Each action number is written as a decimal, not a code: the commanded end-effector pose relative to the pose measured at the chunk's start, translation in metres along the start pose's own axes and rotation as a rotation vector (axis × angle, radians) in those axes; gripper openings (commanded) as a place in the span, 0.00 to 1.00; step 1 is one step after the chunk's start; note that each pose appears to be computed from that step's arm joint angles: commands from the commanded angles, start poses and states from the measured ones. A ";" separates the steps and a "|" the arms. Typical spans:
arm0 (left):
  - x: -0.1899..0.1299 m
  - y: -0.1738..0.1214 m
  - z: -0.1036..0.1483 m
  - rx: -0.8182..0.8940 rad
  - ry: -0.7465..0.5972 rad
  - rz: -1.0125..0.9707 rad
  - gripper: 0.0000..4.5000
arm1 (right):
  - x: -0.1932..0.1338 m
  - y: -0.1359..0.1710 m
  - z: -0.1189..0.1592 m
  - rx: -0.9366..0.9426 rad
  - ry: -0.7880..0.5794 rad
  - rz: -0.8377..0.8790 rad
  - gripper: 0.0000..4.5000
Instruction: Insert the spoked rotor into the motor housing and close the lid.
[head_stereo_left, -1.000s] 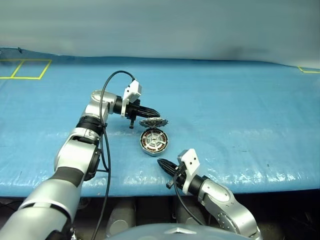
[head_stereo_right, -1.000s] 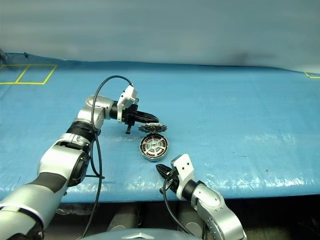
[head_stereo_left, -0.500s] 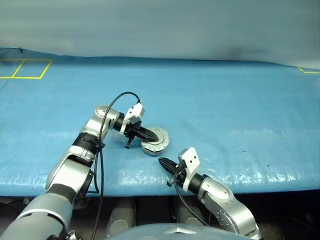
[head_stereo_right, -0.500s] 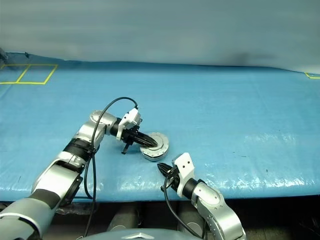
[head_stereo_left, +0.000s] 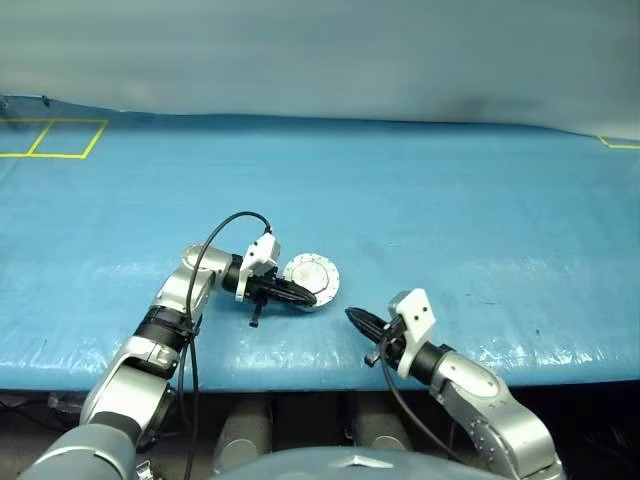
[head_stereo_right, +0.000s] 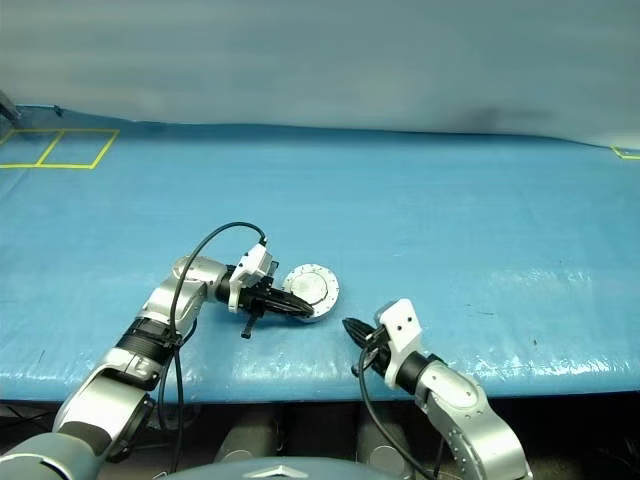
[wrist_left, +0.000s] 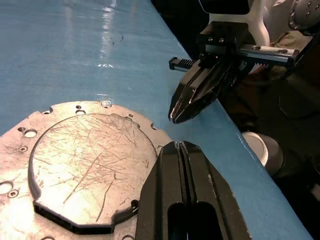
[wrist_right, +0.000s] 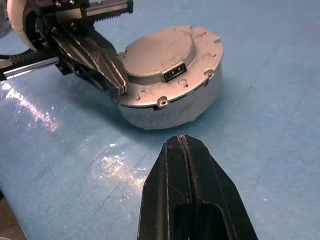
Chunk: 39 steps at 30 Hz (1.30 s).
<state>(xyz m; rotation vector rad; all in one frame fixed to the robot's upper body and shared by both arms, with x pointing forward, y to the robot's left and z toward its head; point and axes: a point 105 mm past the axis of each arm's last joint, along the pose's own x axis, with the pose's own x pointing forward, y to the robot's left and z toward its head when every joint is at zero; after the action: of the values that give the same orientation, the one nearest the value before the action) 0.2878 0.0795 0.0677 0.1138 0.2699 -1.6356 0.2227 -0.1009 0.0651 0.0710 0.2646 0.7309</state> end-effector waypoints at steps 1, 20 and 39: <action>-0.006 -0.002 0.022 0.052 -0.113 0.110 0.01 | -0.004 -0.001 0.034 -0.047 -0.100 0.022 0.00; -0.019 -0.054 0.024 -0.046 -0.357 0.623 0.00 | 0.071 0.003 0.051 -0.077 -0.125 0.135 0.35; -0.035 -0.052 0.006 -0.034 -0.371 0.883 0.00 | 0.087 0.014 0.030 -0.154 -0.036 0.224 1.00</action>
<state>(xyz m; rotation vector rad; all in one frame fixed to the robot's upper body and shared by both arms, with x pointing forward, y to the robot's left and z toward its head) 0.2404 0.1165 0.0822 -0.0981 -0.0193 -0.7481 0.2830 -0.0332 0.0742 -0.0173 0.1944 0.9712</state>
